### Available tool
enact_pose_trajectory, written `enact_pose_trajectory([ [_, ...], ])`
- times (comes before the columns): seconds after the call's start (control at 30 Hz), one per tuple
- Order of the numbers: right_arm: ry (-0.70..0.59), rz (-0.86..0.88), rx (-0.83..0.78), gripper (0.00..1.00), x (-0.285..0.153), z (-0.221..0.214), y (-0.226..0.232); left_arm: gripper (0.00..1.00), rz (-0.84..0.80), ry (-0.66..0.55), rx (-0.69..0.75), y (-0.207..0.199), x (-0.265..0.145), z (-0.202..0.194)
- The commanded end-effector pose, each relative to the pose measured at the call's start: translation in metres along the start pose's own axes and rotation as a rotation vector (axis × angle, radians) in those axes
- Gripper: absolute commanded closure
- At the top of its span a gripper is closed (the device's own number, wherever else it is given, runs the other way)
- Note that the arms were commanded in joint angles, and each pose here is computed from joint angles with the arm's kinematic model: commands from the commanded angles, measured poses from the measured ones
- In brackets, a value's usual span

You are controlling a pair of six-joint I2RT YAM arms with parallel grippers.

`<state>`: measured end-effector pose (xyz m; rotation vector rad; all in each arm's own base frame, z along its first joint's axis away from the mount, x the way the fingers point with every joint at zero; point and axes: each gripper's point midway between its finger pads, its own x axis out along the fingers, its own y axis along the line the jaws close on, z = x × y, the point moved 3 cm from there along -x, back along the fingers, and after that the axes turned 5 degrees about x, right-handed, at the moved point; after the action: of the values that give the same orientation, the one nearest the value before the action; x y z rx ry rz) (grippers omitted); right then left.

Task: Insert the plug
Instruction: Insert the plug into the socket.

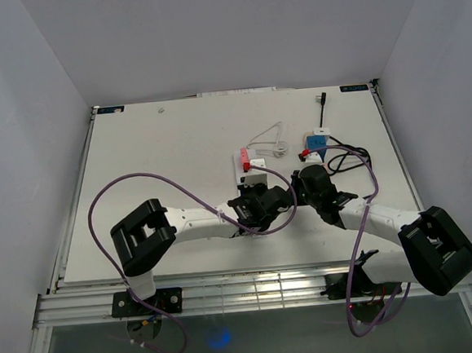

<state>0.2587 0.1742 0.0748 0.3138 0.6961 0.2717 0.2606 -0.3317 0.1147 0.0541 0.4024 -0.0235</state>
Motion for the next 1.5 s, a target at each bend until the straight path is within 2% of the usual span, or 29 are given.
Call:
enact_pose_trajectory([
  [0.0,-0.045,0.035,0.024,0.92,-0.002,0.01,0.006,1.0,0.009,0.056,0.061,0.002,0.0,-0.021],
  [0.47,-0.046,0.047,0.028,0.92,-0.002,0.01,0.006,1.0,-0.002,0.125,0.025,-0.003,0.003,-0.042],
  [0.73,-0.045,0.048,0.029,0.92,-0.002,0.01,0.005,1.0,0.009,0.129,0.065,0.004,0.006,-0.041],
  [1.13,-0.034,0.064,0.026,0.92,0.0,0.008,0.007,1.0,-0.009,0.119,-0.095,0.026,-0.002,-0.02],
  [1.47,-0.039,0.072,0.022,0.92,-0.001,0.009,0.009,1.0,-0.054,0.147,-0.186,0.039,0.005,-0.034],
])
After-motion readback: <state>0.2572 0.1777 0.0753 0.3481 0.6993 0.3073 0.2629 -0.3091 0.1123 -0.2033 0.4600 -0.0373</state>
